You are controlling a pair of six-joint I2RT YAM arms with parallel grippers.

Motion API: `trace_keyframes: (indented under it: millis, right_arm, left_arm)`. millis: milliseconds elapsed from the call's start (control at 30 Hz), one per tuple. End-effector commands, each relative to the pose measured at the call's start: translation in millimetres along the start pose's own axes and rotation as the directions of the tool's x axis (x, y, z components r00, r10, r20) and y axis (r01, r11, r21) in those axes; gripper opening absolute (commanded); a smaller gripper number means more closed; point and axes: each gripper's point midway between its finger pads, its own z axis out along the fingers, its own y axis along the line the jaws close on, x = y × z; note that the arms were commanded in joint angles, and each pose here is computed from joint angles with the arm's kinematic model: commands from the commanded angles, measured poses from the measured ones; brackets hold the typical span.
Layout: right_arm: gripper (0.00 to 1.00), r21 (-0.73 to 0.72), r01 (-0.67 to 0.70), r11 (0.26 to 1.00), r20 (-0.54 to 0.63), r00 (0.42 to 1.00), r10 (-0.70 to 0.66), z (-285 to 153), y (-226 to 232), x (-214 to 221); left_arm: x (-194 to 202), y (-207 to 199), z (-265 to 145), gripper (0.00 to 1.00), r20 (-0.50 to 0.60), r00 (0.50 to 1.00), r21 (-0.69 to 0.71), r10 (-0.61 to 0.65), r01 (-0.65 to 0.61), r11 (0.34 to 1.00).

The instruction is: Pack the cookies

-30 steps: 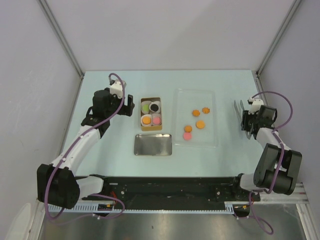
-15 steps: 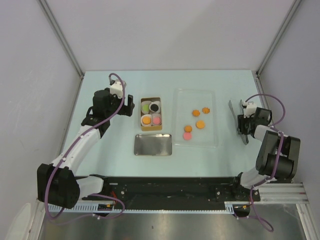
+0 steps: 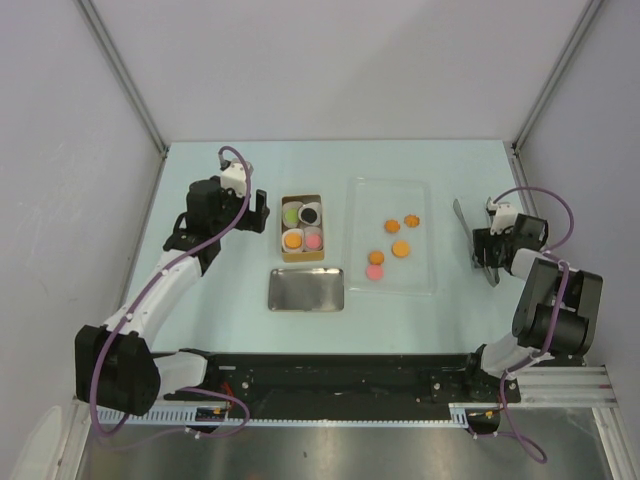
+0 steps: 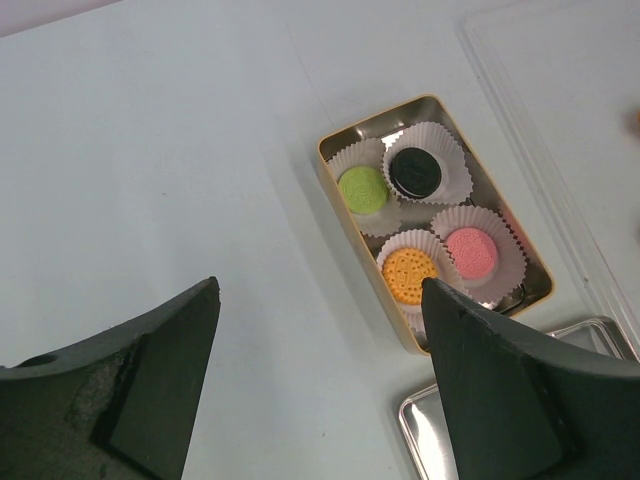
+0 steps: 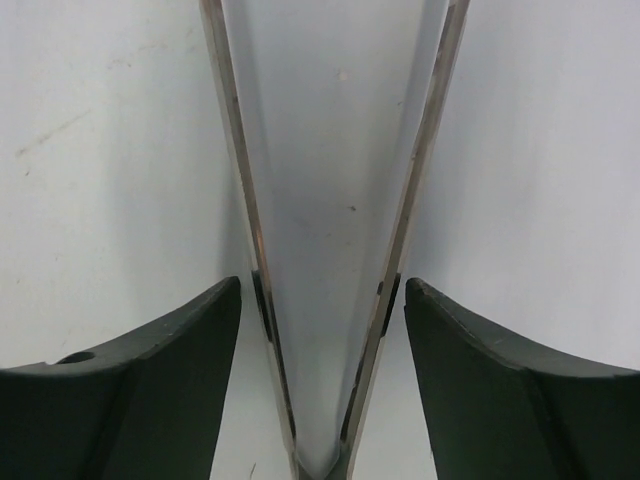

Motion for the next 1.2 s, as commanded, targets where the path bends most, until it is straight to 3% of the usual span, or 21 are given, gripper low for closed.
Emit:
trace_keyframes:
  millis: [0,300,533,633,667,867,1033,1067,1167]
  right_arm:
    - [0.73,-0.014,0.014,1.000,0.068,0.998,-0.013,-18.6,-1.2,-31.6]
    - [0.81,-0.034,0.029,0.999,0.195,0.981,-0.022,-70.1,9.5,-83.8]
    - [0.88,-0.084,0.166,0.982,0.321,0.938,-0.131,-124.3,65.4,-129.6]
    - [0.90,-0.178,0.268,0.947,0.342,0.919,-0.196,-135.8,116.5,-139.9]
    - [0.89,-0.269,0.336,0.903,0.332,0.912,-0.241,-136.1,159.4,-137.3]
    - [0.80,-0.431,0.449,0.783,0.314,0.888,-0.337,-133.0,258.9,-121.8]
    - [0.77,-0.508,0.503,0.699,0.306,0.864,-0.400,-135.1,312.7,-99.1]
    - [0.76,-0.528,0.518,0.673,0.300,0.855,-0.423,-135.3,324.7,-90.0]
    - [0.75,-0.549,0.536,0.642,0.288,0.842,-0.457,-134.9,337.3,-77.0]
  left_arm:
    - [-8.4,4.1,0.2,0.86,0.038,0.999,-0.009,0.023,-0.023,1.000]
    - [-9.5,3.7,-0.9,0.86,0.042,0.999,-0.006,0.028,-0.028,1.000]
    - [0.1,0.0,-3.0,0.86,0.014,0.997,0.022,0.074,-0.074,0.997]
    - [9.9,-4.0,-10.4,0.86,-0.005,0.994,0.047,0.110,-0.110,0.993]
    - [9.9,-8.6,-17.2,0.86,0.005,0.990,0.074,0.139,-0.139,0.988]
    - [45.4,-27.2,-25.6,0.87,-0.081,0.976,0.207,0.204,-0.184,0.961]
    - [71.7,-33.6,-28.2,0.88,-0.149,0.960,0.269,0.239,-0.194,0.943]
    - [73.8,-33.0,-28.2,0.94,-0.152,0.957,0.269,0.246,-0.200,0.942]
    - [79.6,-33.5,-27.2,0.95,-0.159,0.953,0.279,0.258,-0.208,0.937]
